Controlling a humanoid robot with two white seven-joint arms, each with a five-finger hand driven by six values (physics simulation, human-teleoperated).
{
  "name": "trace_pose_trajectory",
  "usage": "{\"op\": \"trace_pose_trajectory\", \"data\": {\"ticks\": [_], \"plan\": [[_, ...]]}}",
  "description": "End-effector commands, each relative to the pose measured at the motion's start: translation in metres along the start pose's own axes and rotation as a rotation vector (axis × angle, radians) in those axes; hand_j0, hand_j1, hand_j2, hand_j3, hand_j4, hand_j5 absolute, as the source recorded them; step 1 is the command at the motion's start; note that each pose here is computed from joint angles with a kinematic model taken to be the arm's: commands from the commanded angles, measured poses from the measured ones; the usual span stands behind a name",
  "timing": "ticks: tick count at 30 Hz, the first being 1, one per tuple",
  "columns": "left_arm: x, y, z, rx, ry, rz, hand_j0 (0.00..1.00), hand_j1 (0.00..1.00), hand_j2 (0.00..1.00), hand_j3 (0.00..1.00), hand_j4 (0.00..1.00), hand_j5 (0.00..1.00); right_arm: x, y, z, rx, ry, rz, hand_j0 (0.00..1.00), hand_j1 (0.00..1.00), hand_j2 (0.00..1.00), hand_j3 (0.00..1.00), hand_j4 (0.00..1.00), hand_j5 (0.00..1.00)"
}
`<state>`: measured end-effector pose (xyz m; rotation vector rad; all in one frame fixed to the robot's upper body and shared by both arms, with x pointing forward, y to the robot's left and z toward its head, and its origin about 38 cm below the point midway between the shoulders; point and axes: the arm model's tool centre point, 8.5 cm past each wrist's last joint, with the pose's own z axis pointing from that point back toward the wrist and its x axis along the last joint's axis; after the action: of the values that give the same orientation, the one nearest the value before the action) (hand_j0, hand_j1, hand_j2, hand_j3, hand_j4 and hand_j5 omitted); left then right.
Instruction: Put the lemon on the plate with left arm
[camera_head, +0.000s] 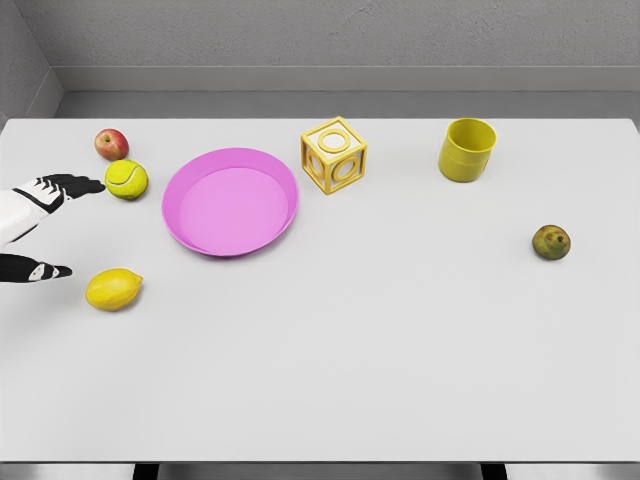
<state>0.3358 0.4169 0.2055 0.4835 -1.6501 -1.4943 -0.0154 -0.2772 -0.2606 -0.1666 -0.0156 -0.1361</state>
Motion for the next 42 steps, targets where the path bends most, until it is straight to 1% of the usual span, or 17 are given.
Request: {"op": "trace_pose_trajectory", "data": {"ticks": [1, 6, 11, 12, 15, 16, 19, 23, 26, 27, 28, 30, 32, 33, 36, 38, 42], "plan": [[0.0, 0.001, 0.0, 0.006, 0.0, 0.005, 1.0, 1.0, 1.0, 1.0, 1.0, 1.0, 0.0, 0.0, 0.0, -0.001, 0.002, -0.01, 1.0, 1.0, 1.0, 1.0, 1.0, 1.0], [0.0, 0.001, 0.0, 0.006, 0.001, 0.005, 1.0, 1.0, 1.0, 1.0, 1.0, 1.0, 0.0, 0.0, 0.0, -0.001, 0.001, 0.003, 1.0, 1.0, 1.0, 1.0, 1.0, 1.0], [0.0, -0.012, 0.0, -0.044, 0.009, -0.019, 1.0, 1.0, 1.0, 1.0, 1.0, 1.0, 0.0, 0.0, 0.0, -0.001, 0.001, 0.003, 1.0, 1.0, 1.0, 1.0, 1.0, 1.0], [0.001, -0.016, -0.001, -0.098, -0.004, -0.022, 1.0, 1.0, 1.0, 1.0, 1.0, 1.0, 0.0, 0.0, 0.0, -0.001, 0.001, 0.001, 1.0, 1.0, 1.0, 1.0, 1.0, 1.0], [-0.003, 0.005, 0.009, -0.153, 0.003, -0.057, 1.0, 1.0, 1.0, 1.0, 1.0, 1.0, 0.0, 0.0, 0.0, -0.001, 0.001, 0.001, 1.0, 1.0, 1.0, 1.0, 1.0, 1.0], [-0.004, 0.007, 0.014, -0.179, 0.011, -0.066, 1.0, 1.0, 1.0, 1.0, 1.0, 1.0, 0.0, 0.0, 0.0, -0.001, 0.001, 0.001, 1.0, 1.0, 1.0, 1.0, 1.0, 1.0], [-0.005, -0.017, 0.024, -0.285, 0.021, -0.052, 1.0, 1.0, 1.0, 1.0, 1.0, 1.0, 0.0, 0.0, 0.0, -0.001, 0.001, 0.001, 1.0, 1.0, 1.0, 1.0, 1.0, 1.0], [-0.003, -0.04, 0.024, -0.364, 0.014, -0.079, 1.0, 1.0, 1.0, 1.0, 1.0, 1.0, 0.0, 0.0, 0.0, -0.001, 0.001, 0.001, 1.0, 1.0, 1.0, 1.0, 1.0, 1.0], [-0.004, -0.04, 0.023, -0.412, 0.021, -0.123, 1.0, 1.0, 1.0, 1.0, 1.0, 1.0, 0.0, 0.0, 0.0, -0.001, 0.001, 0.001, 1.0, 1.0, 1.0, 1.0, 1.0, 1.0], [-0.004, -0.038, 0.022, -0.402, 0.021, -0.124, 1.0, 1.0, 1.0, 1.0, 1.0, 1.0, 0.0, 0.0, 0.0, -0.001, 0.001, 0.001, 1.0, 1.0, 1.0, 1.0, 1.0, 1.0], [-0.007, -0.025, 0.022, -0.37, 0.033, -0.138, 1.0, 1.0, 1.0, 1.0, 1.0, 1.0, 0.0, 0.0, 0.0, -0.001, 0.001, 0.001, 1.0, 1.0, 1.0, 1.0, 1.0, 1.0], [-0.007, -0.021, 0.022, -0.358, 0.036, -0.143, 1.0, 1.0, 1.0, 1.0, 1.0, 1.0, 0.0, 0.0, 0.0, -0.001, 0.001, 0.003, 1.0, 1.0, 1.0, 1.0, 1.0, 1.0], [-0.01, -0.001, 0.023, -0.311, 0.053, -0.17, 1.0, 1.0, 1.0, 1.0, 1.0, 1.0, 0.0, 0.0, 0.0, -0.001, 0.001, 0.001, 1.0, 1.0, 1.0, 1.0, 1.0, 1.0], [-0.01, 0.002, 0.023, -0.301, 0.055, -0.171, 1.0, 1.0, 1.0, 1.0, 1.0, 1.0, 0.0, 0.0, 0.0, -0.001, 0.001, 0.001, 1.0, 1.0, 1.0, 1.0, 1.0, 1.0], [-0.008, -0.002, 0.018, -0.272, 0.045, -0.154, 1.0, 1.0, 1.0, 1.0, 1.0, 1.0, 0.0, 0.0, 0.0, -0.001, 0.001, 0.001, 1.0, 1.0, 1.0, 1.0, 1.0, 1.0], [-0.004, -0.013, 0.011, -0.239, 0.026, -0.116, 1.0, 1.0, 1.0, 1.0, 1.0, 1.0, 0.0, 0.0, 0.0, -0.001, 0.001, 0.003, 1.0, 1.0, 1.0, 1.0, 1.0, 1.0], [0.004, -0.023, 0.005, -0.24, -0.001, -0.103, 1.0, 1.0, 1.0, 1.0, 1.0, 1.0, 0.0, 0.0, 0.0, -0.001, 0.001, 0.001, 1.0, 1.0, 1.0, 1.0, 1.0, 1.0]]}}
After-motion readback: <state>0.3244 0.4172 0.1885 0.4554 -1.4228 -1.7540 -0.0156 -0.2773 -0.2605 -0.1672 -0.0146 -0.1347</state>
